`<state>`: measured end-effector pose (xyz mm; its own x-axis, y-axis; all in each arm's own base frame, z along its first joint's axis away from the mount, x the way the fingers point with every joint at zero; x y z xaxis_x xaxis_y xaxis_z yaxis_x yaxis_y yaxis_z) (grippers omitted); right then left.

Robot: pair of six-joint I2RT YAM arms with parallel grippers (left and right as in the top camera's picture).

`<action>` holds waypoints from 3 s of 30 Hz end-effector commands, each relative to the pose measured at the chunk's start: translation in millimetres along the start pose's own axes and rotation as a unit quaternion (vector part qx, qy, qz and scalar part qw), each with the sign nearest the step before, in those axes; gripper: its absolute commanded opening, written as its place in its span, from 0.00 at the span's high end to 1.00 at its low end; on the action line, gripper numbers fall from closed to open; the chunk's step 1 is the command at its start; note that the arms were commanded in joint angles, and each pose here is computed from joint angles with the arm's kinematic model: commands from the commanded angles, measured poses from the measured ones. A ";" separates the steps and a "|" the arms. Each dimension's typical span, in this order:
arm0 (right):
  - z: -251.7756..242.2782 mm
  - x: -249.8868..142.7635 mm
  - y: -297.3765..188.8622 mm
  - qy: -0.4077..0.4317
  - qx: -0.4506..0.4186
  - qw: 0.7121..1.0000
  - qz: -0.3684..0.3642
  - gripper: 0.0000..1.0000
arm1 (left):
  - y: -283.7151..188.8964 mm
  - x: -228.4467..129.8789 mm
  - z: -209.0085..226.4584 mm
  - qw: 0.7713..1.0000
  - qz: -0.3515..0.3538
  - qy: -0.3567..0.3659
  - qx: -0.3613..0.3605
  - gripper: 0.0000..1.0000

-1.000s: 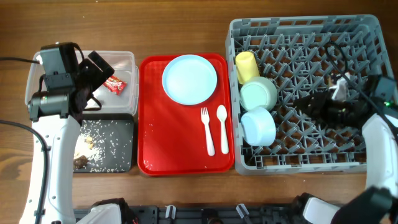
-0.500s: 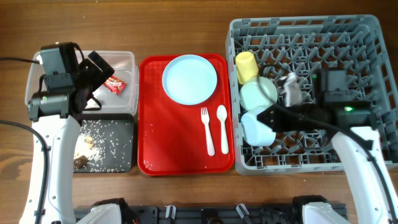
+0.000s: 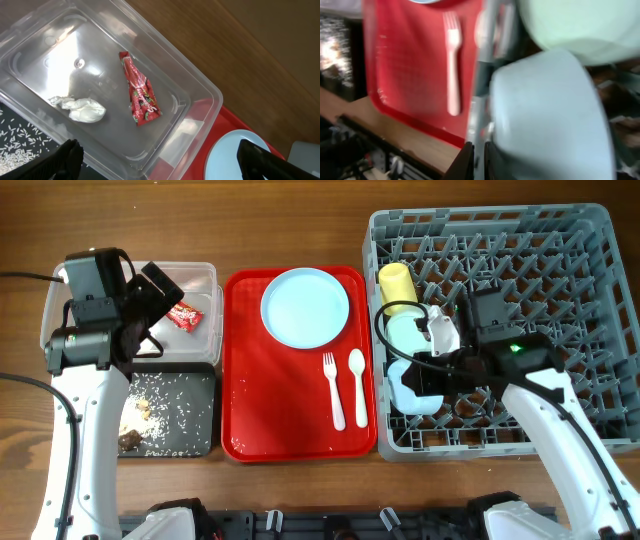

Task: Sort waste into correct bins and load items into the dishwasher rack
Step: 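Move the right gripper back over the red tray toward the fork, then grasp the white fork with the right gripper, then carry the fork to the rack and drop it in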

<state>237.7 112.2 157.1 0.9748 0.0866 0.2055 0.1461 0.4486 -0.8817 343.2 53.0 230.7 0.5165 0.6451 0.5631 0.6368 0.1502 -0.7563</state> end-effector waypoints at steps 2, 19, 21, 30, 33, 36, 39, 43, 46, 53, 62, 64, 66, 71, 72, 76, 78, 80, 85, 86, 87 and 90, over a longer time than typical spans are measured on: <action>-34.0 -1.3 6.9 0.041 -0.110 0.993 0.008 0.86 | -1.9 3.8 -1.4 1.000 -0.005 -0.006 -0.003 0.00; 20.3 32.2 -19.1 -0.039 -0.070 0.996 -0.046 0.79 | -1.9 3.8 -1.4 1.000 -0.005 -0.006 -0.003 0.00; 37.8 30.1 -12.6 -0.066 -0.063 0.995 -0.046 0.79 | -1.9 3.8 -1.4 1.000 -0.005 -0.006 -0.003 0.00; 91.4 10.2 26.9 -0.153 -0.162 0.972 -0.068 0.79 | -1.9 3.8 -1.4 1.000 -0.005 -0.006 -0.003 0.00; 102.6 -0.5 52.4 -0.184 -0.173 0.967 -0.042 0.75 | -1.9 3.8 -1.4 1.000 -0.005 -0.006 -0.003 0.00; 102.5 -5.5 81.9 -0.195 -0.188 0.963 -0.013 0.71 | -1.9 3.8 -1.4 1.000 -0.005 -0.006 -0.003 0.00; 92.3 -2.2 106.5 -0.191 -0.217 0.957 -0.001 0.70 | -1.9 3.8 -1.4 1.000 -0.005 -0.006 -0.003 0.00; 87.8 3.2 128.8 -0.188 -0.224 0.956 0.001 0.65 | -1.9 3.8 -1.4 1.000 -0.005 -0.006 -0.003 0.00; 85.6 3.6 139.1 -0.193 -0.226 0.955 0.007 0.56 | -1.9 3.8 -1.4 1.000 -0.005 -0.006 -0.003 0.00; 81.3 6.9 147.7 -0.197 -0.233 0.952 0.007 0.48 | -1.9 3.8 -1.4 1.000 -0.005 -0.006 -0.003 0.00; 68.5 2.9 181.4 -0.193 -0.247 0.949 0.029 0.56 | -1.9 3.7 -1.4 1.000 -0.005 -0.006 -0.003 0.00; 65.5 1.2 186.6 -0.193 -0.250 0.948 0.035 0.56 | -1.9 3.8 -1.4 1.000 -0.005 -0.006 -0.003 0.00; 64.6 1.1 187.0 -0.193 -0.251 0.948 0.036 0.57 | -1.9 3.8 -1.4 1.000 -0.005 -0.006 -0.003 0.00; 63.8 0.9 186.7 -0.196 -0.252 0.947 0.038 0.70 | -1.9 3.8 -1.4 1.000 -0.005 -0.006 -0.003 0.00; 63.7 0.8 186.6 -0.197 -0.252 0.947 0.039 0.72 | -1.9 3.8 -1.4 1.000 -0.005 -0.006 -0.003 0.00; 62.8 -0.3 186.2 -0.203 -0.254 0.945 0.044 0.78 | -1.9 3.8 -1.4 1.000 -0.005 -0.006 -0.003 0.00; 62.7 -0.3 186.1 -0.203 -0.254 0.945 0.044 0.81 | -1.9 3.8 -1.4 1.000 -0.005 -0.006 -0.003 0.00; 62.8 -0.3 186.2 -0.203 -0.254 0.945 0.044 0.83 | -1.9 3.8 -1.4 1.000 -0.005 -0.006 -0.003 0.00; 66.5 4.4 183.9 -0.202 -0.251 0.946 0.038 0.96 | -1.9 3.8 -1.4 1.000 -0.005 -0.006 -0.003 0.00; 68.2 7.4 181.9 -0.201 -0.250 0.947 0.035 0.96 | -1.9 3.8 -1.4 1.000 -0.005 -0.006 -0.003 0.00; 70.2 10.9 179.6 -0.199 -0.248 0.947 0.032 0.96 | -1.9 3.8 -1.4 1.000 -0.005 -0.006 -0.003 0.00; 77.7 22.8 169.5 -0.194 -0.244 0.950 0.021 0.96 | -1.9 3.8 -1.4 1.000 -0.005 -0.006 -0.003 0.00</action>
<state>255.4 254.9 33.6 0.8576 0.4770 0.1921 0.2314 -0.0244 -0.9725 343.1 53.0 230.7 0.5167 0.6452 0.5628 0.6365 0.1502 -0.7565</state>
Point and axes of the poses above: each gripper's point midway between its finger pads, its own y axis out along the fingers, its own z axis along the line the jaws close on, x = y × z, the point moved 3 cm from there along -y, back along the fingers, and after that the axes turned 1 degree about -y, right-handed, at the moved point
